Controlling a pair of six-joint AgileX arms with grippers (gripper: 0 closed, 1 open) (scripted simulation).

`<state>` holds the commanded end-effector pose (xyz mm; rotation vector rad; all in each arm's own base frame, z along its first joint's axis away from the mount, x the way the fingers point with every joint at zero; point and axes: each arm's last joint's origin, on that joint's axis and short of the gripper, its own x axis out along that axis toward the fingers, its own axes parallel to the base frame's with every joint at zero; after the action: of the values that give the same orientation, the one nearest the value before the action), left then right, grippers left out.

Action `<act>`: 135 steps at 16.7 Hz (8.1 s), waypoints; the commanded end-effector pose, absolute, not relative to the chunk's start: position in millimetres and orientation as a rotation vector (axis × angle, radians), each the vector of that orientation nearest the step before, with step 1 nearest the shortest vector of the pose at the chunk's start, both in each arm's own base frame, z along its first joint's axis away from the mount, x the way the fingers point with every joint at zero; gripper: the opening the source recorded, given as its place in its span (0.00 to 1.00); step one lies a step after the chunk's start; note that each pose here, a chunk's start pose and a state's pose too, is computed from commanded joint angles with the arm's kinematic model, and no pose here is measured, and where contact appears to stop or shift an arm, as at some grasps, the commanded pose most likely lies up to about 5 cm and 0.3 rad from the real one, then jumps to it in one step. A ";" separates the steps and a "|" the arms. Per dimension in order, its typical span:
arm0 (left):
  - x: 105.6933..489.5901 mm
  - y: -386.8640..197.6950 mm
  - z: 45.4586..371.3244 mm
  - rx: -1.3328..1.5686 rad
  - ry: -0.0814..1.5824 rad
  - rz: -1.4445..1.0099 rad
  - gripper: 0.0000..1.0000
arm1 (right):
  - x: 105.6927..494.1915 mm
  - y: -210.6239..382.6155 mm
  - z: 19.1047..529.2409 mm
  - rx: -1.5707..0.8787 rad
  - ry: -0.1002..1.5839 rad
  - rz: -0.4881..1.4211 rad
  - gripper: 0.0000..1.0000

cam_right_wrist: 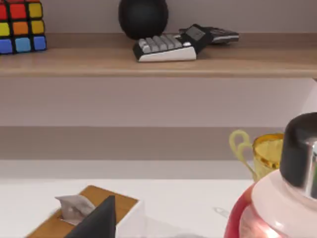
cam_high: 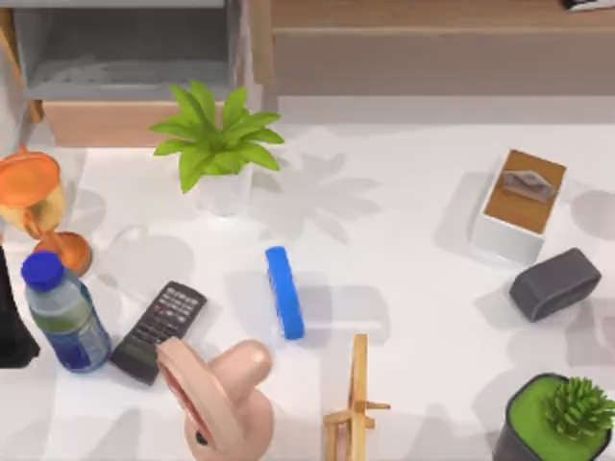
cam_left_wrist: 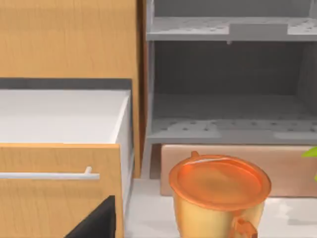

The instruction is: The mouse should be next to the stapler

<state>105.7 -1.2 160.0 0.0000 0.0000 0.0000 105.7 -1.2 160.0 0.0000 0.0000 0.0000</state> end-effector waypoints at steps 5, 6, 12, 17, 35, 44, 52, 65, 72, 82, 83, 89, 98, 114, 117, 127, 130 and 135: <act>106.1 -0.5 171.9 0.004 0.039 0.005 1.00 | 105.7 -1.2 160.0 0.000 0.000 0.000 1.00; 106.9 0.0 180.1 0.007 0.064 0.008 1.00 | 105.7 -1.2 160.0 0.000 0.000 0.000 1.00; 140.7 10.0 263.9 0.020 0.334 0.061 1.00 | 105.7 -1.2 160.0 0.000 0.000 0.000 1.00; 232.4 39.5 330.6 0.006 0.647 0.129 1.00 | 105.7 -1.2 160.0 0.000 0.000 0.000 1.00; 485.9 170.6 169.2 -0.133 1.465 0.144 1.00 | 105.7 -1.2 160.0 0.000 0.000 0.000 1.00; 485.3 175.7 155.7 -0.135 1.467 0.144 1.00 | 105.7 -1.2 160.0 0.000 0.000 0.000 1.00; 489.2 170.9 138.9 -0.133 1.466 0.143 0.92 | 105.7 -1.2 160.0 0.000 0.000 0.000 1.00; 489.2 170.9 138.9 -0.133 1.466 0.143 0.00 | 105.7 -1.2 160.0 0.000 0.000 0.000 1.00; 489.2 170.9 138.9 -0.133 1.466 0.143 0.00 | 105.7 -1.2 160.0 0.000 0.000 0.000 1.00; 469.8 141.3 248.5 -0.169 1.306 0.252 0.00 | 105.7 -1.2 160.0 0.000 0.000 0.000 1.00; 466.6 127.9 265.7 -0.171 1.275 0.258 0.00 | 105.7 -1.2 160.0 0.000 0.000 0.000 1.00; 448.4 9.7 332.5 -0.191 1.128 0.198 0.00 | 105.7 -1.2 160.0 0.000 0.000 0.000 1.00; 401.0 -218.5 285.5 -0.180 1.229 -0.014 0.00 | 105.7 -1.2 160.0 0.000 0.000 0.000 1.00; 307.9 -348.9 160.7 -0.006 1.468 0.004 0.00 | 105.7 -1.2 160.0 0.000 0.000 0.000 1.00; 307.7 -349.8 161.4 -0.010 1.467 0.001 0.00 | 105.7 -1.2 160.0 0.000 0.000 0.000 1.00; 306.9 -357.1 172.0 -0.046 1.435 -0.033 0.00 | 105.7 -1.2 160.0 0.000 0.000 0.000 1.00; 307.3 -356.3 172.1 -0.049 1.430 -0.037 0.00 | 105.7 -1.2 160.0 0.000 0.000 0.000 1.00; 308.4 -352.4 161.4 -0.033 1.440 -0.022 0.00 | 105.7 -1.2 160.0 0.000 0.000 0.000 1.00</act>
<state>308.4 -352.4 161.4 -0.0335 1.4399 -0.0219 105.7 -1.2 160.0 0.0000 0.0000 0.0000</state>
